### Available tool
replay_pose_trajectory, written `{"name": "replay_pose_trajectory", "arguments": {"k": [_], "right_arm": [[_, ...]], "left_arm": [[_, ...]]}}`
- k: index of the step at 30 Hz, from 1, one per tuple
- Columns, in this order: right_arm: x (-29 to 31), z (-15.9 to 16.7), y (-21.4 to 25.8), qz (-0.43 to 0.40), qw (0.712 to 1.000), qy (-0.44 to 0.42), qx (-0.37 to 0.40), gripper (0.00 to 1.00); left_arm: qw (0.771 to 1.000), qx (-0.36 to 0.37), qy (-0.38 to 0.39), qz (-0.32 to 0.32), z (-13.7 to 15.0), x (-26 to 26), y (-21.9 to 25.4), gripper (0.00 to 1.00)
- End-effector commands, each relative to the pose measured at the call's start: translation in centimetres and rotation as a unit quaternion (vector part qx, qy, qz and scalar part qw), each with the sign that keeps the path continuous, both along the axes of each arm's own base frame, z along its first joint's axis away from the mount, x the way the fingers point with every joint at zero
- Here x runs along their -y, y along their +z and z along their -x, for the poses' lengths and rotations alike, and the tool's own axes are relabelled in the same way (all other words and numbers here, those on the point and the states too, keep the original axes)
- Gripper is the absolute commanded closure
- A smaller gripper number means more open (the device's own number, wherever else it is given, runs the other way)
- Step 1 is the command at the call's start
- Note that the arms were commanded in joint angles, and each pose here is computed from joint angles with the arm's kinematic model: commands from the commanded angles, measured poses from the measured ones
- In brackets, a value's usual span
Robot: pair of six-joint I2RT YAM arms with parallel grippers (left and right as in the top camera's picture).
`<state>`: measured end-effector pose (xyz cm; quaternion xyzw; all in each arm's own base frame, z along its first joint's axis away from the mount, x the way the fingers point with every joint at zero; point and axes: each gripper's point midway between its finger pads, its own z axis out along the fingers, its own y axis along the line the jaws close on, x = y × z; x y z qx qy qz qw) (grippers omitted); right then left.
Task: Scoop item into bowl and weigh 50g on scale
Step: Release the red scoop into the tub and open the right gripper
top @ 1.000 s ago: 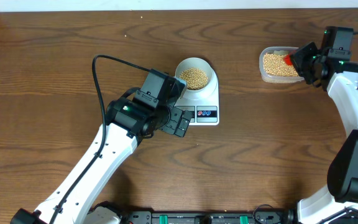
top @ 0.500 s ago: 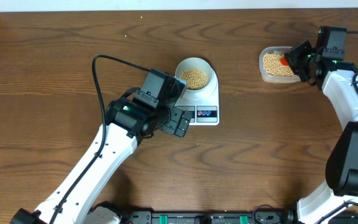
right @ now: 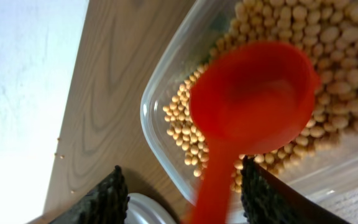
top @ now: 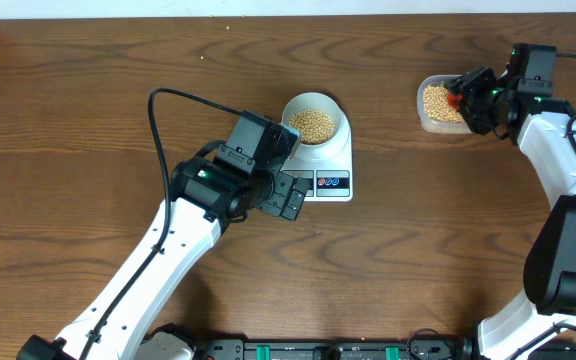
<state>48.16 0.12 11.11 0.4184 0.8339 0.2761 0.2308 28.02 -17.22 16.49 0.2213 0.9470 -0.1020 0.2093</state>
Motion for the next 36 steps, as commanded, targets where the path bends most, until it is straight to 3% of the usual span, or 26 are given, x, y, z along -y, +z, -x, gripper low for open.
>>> {"name": "replay_pose_trajectory", "arguments": {"k": [1, 19, 21, 24, 36], "right_arm": [[-1.2, 0.1, -0.1, -0.019, 1.0, 0.018, -0.006, 0.36], [-2.0, 1.2, -0.5, -0.035, 0.998, 0.041, -0.026, 0.29], [-2.0, 1.2, -0.5, -0.027, 0.998, 0.051, -0.022, 0.25], [-2.0, 1.2, -0.3, -0.02, 0.998, 0.059, -0.016, 0.01], [-0.3, 0.7, 3.9, 0.065, 0.992, 0.091, 0.06, 0.01]], "left_arm": [[1.0, -0.002, -0.002, 0.001, 0.0, -0.1, 0.0, 0.02], [1.0, -0.002, -0.002, 0.001, 0.0, -0.1, 0.0, 0.02], [1.0, -0.002, -0.002, 0.0, 0.0, -0.1, -0.1, 0.02], [1.0, -0.002, -0.002, 0.0, 0.0, -0.1, -0.1, 0.02], [1.0, -0.002, -0.002, 0.0, 0.0, -0.1, -0.1, 0.02]]}}
